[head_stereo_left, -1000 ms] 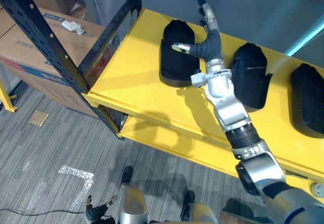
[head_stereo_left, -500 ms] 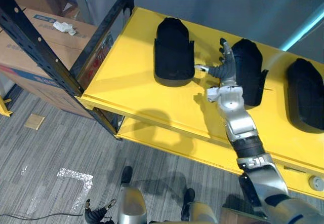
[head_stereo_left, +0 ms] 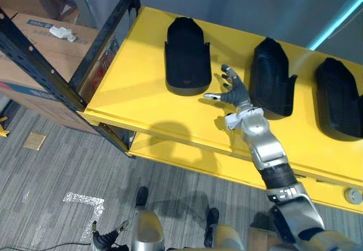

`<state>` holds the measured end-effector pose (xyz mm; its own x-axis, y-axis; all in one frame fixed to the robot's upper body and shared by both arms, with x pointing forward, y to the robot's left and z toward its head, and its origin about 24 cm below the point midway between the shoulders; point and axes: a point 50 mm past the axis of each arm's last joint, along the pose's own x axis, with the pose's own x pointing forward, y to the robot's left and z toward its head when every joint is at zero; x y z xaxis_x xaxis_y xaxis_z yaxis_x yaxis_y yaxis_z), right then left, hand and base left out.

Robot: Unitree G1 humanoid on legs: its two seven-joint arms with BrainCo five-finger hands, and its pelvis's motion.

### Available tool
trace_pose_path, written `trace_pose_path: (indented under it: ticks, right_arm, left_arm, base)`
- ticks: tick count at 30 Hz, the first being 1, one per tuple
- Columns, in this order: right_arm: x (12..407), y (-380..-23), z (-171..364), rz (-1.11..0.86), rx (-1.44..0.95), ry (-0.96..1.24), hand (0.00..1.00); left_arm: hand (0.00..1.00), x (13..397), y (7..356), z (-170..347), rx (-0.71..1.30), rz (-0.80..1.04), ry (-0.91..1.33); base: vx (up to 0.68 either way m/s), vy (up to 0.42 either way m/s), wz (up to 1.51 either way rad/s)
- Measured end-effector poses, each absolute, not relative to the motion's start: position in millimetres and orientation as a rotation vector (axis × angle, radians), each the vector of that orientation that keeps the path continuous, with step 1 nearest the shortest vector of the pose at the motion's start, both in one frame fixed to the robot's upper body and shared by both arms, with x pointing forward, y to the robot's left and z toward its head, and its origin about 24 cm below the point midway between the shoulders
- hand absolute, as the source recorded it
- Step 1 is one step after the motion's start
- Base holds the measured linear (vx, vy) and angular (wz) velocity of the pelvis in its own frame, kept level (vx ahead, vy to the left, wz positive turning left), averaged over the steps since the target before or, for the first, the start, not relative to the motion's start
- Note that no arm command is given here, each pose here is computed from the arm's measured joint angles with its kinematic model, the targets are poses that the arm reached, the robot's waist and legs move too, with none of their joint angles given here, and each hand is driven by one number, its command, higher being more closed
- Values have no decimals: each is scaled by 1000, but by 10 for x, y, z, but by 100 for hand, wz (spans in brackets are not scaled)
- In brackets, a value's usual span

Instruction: Walk over and take plastic housings, then place them on the shelf

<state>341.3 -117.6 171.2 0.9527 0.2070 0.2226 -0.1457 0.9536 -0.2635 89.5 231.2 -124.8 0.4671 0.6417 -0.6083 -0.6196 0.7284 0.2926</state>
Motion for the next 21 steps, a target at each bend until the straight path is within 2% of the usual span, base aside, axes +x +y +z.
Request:
trace_pose_path:
  ticks: [8, 21]
  right_arm:
    - [3347, -1135, 1817, 275, -292, -297, 0]
    - [3282, -1025, 1866, 384, -315, -322, 0]
  left_arm:
    - [0, 1011, 2212, -1311, -299, 560, 777]
    - [0, 1120, 2148, -1316, -378, 424, 785]
  base:
    - [-7, 3, -2]
    - [-25, 9, -10]
